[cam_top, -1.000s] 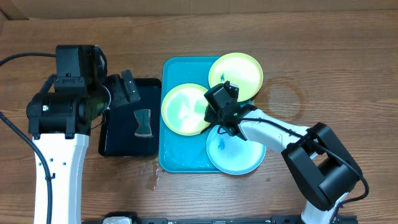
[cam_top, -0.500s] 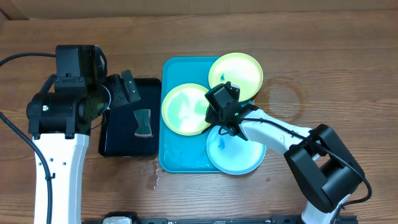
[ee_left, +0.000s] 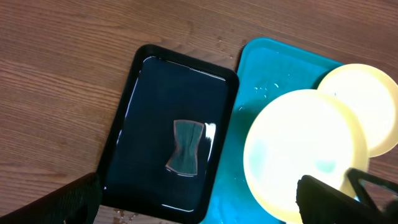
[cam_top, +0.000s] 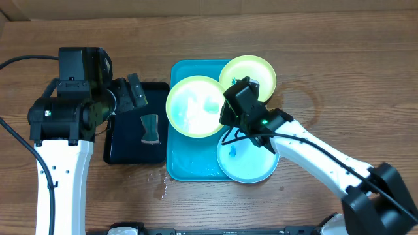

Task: Clean dirty plates on tray and stack at the side
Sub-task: 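Lift the cleaned yellow plate by its rim with the right gripper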

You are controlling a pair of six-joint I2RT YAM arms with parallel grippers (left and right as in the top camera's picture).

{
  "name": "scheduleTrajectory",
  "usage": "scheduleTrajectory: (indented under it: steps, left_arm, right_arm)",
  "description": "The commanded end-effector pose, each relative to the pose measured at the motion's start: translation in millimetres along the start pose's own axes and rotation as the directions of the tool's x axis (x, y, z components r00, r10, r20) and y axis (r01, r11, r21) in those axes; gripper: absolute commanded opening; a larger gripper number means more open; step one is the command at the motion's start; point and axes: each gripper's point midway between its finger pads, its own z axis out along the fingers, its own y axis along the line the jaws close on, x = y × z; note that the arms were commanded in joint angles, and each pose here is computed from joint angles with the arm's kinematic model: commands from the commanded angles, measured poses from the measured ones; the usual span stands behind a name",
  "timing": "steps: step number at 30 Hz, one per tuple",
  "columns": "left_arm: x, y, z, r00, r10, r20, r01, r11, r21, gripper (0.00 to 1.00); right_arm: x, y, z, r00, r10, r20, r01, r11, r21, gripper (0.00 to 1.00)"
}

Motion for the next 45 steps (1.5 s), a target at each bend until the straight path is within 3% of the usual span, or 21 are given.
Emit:
scheduleTrajectory:
  steps: [1,20,29,37,45]
  left_arm:
    - [-4,4,-4,1.000,-0.022,0.020,0.022,1.000,-0.013,1.00]
    - [-4,4,-4,1.000,-0.022,0.020,0.022,1.000,-0.013,1.00]
    - [-4,4,-4,1.000,-0.022,0.021,0.022,1.000,-0.013,1.00]
    - [-4,4,-4,1.000,-0.022,0.020,0.022,1.000,-0.013,1.00]
    - [-4,4,-4,1.000,-0.022,0.021,0.022,1.000,-0.013,1.00]
  right_arm:
    - [-7,23,-16,1.000,-0.006,0.009,0.007,0.996,-0.087,0.04]
    - [7,76,-2,0.992,-0.048,0.113,0.067,0.983,-0.171,0.04]
    - [-2,131,18,0.979,-0.131,0.159,0.162,0.966,-0.204,0.04]
    - [-29,161,19,0.911,-0.299,0.283,0.331,0.941,-0.069,0.04]
    - [-57,173,7,0.777,-0.465,0.424,0.500,0.865,0.033,0.04]
